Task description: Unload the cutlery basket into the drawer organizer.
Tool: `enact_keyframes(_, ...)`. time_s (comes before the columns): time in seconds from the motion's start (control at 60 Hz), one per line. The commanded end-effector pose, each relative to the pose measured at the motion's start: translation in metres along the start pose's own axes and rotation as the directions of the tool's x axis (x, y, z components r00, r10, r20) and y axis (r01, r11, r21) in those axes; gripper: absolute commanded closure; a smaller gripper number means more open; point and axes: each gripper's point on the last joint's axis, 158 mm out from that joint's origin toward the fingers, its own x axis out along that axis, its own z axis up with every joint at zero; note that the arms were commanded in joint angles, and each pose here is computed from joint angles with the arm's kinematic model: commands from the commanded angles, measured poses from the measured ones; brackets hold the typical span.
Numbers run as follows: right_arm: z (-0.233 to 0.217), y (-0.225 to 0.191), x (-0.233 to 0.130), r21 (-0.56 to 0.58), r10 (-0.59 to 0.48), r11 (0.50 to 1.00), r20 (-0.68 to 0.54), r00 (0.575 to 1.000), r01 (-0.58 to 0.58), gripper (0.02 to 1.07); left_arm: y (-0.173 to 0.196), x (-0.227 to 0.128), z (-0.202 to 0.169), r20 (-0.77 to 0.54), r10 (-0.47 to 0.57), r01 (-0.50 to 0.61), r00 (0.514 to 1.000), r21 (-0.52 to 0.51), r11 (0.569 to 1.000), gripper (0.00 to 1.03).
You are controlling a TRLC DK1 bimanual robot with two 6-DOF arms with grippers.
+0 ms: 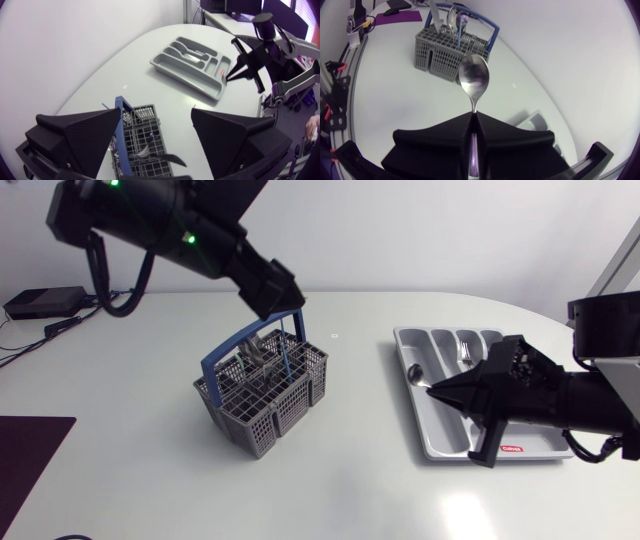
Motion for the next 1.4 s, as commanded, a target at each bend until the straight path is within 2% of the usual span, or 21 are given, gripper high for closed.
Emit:
enact_keyframes(0.0,-0.028,-0.004,-0.001,-0.068,0.050,0.996,-0.044,0.998,-0.052,1.01,0.000,-0.011,-0.026,-0.025,-0.005,0.007,1.000,0.071,0.997,0.04)
enact_keyframes(0.167,-0.075,-0.016,-0.005,-0.110,0.116,0.986,-0.117,0.986,-0.129,1.01,-0.003,-0.008,-0.069,-0.060,-0.013,0.021,0.998,0.123,0.992,0.04)
enact_keyframes(0.433,-0.143,-0.035,-0.012,-0.151,0.168,0.967,-0.215,0.962,-0.203,1.01,-0.019,0.004,-0.102,-0.061,-0.025,0.033,0.998,0.145,0.989,0.04)
enact_keyframes(0.717,-0.211,-0.049,-0.016,-0.189,0.176,0.950,-0.328,0.928,-0.247,1.01,-0.029,0.017,-0.115,-0.023,-0.021,0.024,1.000,0.159,0.987,0.04)
enact_keyframes(1.0,-0.243,-0.050,-0.012,-0.244,0.156,0.931,-0.405,0.901,-0.271,1.01,-0.033,0.026,-0.120,0.023,0.008,-0.012,1.000,0.174,0.985,0.04)
enact_keyframes(1.033,-0.243,-0.052,-0.012,-0.248,0.150,0.931,-0.407,0.901,-0.267,0.98,-0.033,0.027,-0.120,0.029,0.017,-0.022,0.999,0.178,0.984,0.04)
enact_keyframes(1.233,-0.233,-0.055,-0.015,-0.264,0.096,0.940,-0.407,0.908,-0.218,0.52,-0.030,0.029,-0.124,0.068,0.060,-0.070,0.996,0.160,0.985,0.04)
enact_keyframes(1.3,-0.226,-0.055,-0.017,-0.253,0.081,0.947,-0.403,0.912,-0.196,0.42,-0.028,0.029,-0.123,0.088,0.073,-0.086,0.993,0.154,0.984,0.04)
enact_keyframes(1.383,-0.212,-0.055,-0.018,-0.248,0.060,0.954,-0.389,0.919,-0.167,0.37,-0.025,0.029,-0.120,0.109,0.085,-0.101,0.990,0.146,0.984,0.04)
